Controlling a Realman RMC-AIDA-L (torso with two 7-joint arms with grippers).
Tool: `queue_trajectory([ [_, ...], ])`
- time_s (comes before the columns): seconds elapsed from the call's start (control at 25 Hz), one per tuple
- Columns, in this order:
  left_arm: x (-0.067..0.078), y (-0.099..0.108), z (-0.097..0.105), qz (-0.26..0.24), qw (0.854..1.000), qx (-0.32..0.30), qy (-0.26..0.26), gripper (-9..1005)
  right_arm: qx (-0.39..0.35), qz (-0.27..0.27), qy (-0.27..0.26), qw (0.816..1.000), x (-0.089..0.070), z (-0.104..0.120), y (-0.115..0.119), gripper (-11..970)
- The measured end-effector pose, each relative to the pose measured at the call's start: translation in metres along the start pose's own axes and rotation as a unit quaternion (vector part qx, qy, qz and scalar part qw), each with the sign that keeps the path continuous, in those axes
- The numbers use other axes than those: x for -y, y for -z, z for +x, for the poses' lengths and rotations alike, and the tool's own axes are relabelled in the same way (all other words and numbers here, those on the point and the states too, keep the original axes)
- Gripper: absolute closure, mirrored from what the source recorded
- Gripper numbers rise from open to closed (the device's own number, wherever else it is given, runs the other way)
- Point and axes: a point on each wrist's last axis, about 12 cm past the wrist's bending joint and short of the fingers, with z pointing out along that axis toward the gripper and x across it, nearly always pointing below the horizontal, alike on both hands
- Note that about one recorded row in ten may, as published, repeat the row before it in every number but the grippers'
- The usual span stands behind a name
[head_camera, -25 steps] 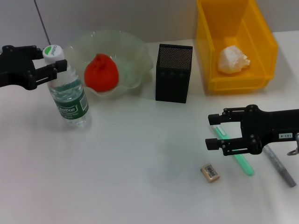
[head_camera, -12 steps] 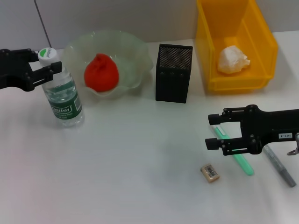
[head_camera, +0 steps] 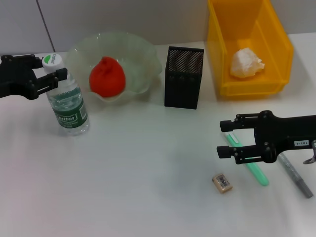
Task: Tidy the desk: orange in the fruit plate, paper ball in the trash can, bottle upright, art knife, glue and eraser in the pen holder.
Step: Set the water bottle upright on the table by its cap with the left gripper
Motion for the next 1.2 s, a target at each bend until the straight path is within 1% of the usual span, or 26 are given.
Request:
queue_trajectory([
  [1.2, 0.0009, -0.0028, 0.0006, -0.002, 1.0, -0.001, -0.006, 535, -0.001, 0.001, 0.0, 1.0, 0.0006, -0.0005, 0.0008, 230],
])
